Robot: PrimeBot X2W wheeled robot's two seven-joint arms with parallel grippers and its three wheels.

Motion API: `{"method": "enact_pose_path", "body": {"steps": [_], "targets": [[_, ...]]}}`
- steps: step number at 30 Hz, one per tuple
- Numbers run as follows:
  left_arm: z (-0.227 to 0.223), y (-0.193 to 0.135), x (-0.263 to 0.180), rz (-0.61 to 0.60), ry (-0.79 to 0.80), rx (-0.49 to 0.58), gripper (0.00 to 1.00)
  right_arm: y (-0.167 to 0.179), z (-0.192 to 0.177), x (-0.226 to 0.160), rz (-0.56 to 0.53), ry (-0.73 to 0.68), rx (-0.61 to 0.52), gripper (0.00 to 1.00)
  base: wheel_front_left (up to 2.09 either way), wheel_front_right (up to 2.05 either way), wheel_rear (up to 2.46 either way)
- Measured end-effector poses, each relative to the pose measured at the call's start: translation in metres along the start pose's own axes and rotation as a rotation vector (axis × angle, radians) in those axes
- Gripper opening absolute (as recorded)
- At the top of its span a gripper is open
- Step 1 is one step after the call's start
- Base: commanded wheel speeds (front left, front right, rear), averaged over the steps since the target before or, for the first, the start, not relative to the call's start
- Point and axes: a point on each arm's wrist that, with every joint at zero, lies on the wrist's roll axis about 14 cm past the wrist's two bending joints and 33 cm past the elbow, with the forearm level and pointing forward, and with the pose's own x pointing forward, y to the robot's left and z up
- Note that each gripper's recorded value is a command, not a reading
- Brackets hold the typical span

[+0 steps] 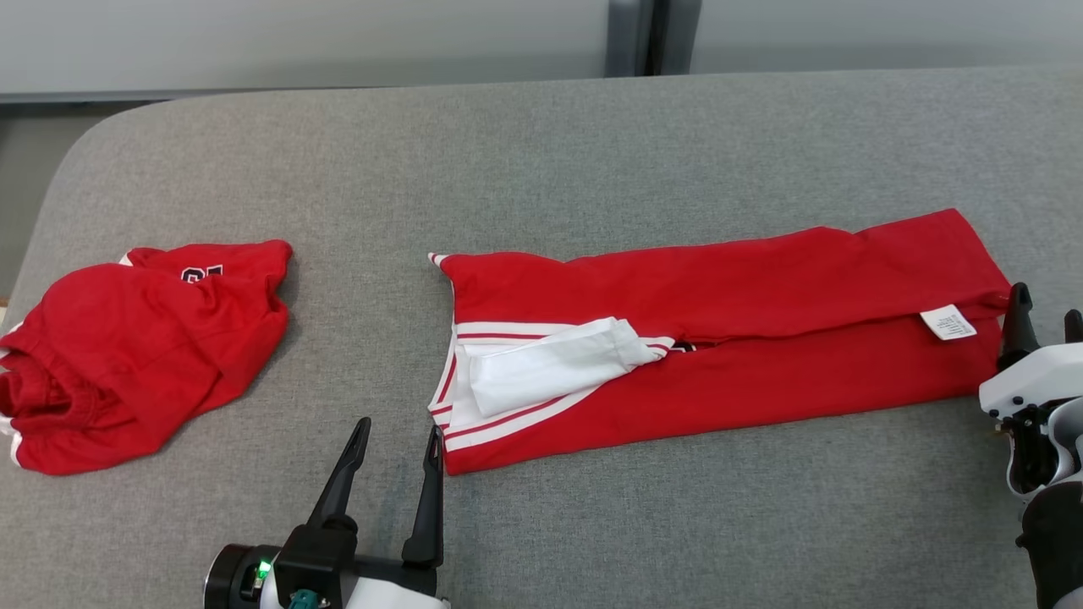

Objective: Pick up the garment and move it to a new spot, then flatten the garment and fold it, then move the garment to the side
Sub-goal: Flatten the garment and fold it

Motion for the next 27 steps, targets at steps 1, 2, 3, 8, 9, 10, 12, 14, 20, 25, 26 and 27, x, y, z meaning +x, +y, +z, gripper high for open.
{"method": "enact_pose_path", "body": {"steps": [1,2,3,8,9,10,12,14,20,25,26,27], "targets": [[-0.003,0.000,0.000,-0.002,0.009,0.000,1.00,0.000,-0.001,0.003,-0.002,0.005,0.001,1.00,0.00,0.00,0.00],[-0.004,0.000,0.001,-0.002,0.014,0.000,1.00,0.001,-0.002,0.005,-0.005,0.010,0.002,1.00,0.00,0.00,0.00],[-0.005,0.001,0.003,-0.002,0.014,0.002,1.00,0.000,-0.004,0.007,-0.010,0.017,0.005,1.00,0.00,0.00,0.00],[-0.009,0.000,0.007,-0.010,0.024,0.008,1.00,0.000,-0.017,0.016,-0.024,0.063,0.004,1.00,0.00,0.00,0.00],[-0.009,0.000,0.008,-0.010,0.024,0.009,1.00,0.000,-0.020,0.017,-0.026,0.072,0.003,1.00,0.00,0.00,0.00],[-0.009,0.001,0.008,-0.011,0.027,0.009,1.00,-0.001,-0.023,0.018,-0.030,0.080,0.006,1.00,0.00,0.00,0.00],[-0.011,0.001,0.007,-0.009,0.033,0.008,1.00,-0.001,-0.030,0.018,-0.035,0.105,0.004,1.00,0.00,0.00,0.00],[-0.012,0.002,0.007,-0.008,0.036,0.009,1.00,-0.002,-0.037,0.016,-0.036,0.129,-0.006,1.00,0.00,0.00,0.00],[-0.008,0.001,0.007,-0.009,0.025,0.002,1.00,-0.004,-0.040,0.012,-0.038,0.165,-0.020,0.91,0.00,0.00,0.00],[-0.006,-0.003,0.007,-0.018,0.018,-0.006,1.00,-0.002,-0.043,0.009,-0.034,0.181,-0.018,0.00,0.00,0.00,0.00],[-0.006,-0.003,0.007,-0.019,0.017,-0.006,1.00,-0.001,-0.043,0.009,-0.033,0.187,-0.019,0.00,0.00,0.00,0.00],[-0.005,-0.003,0.007,-0.020,0.016,-0.006,1.00,0.000,-0.044,0.009,-0.030,0.191,-0.021,0.00,0.00,0.00,0.00]]}}
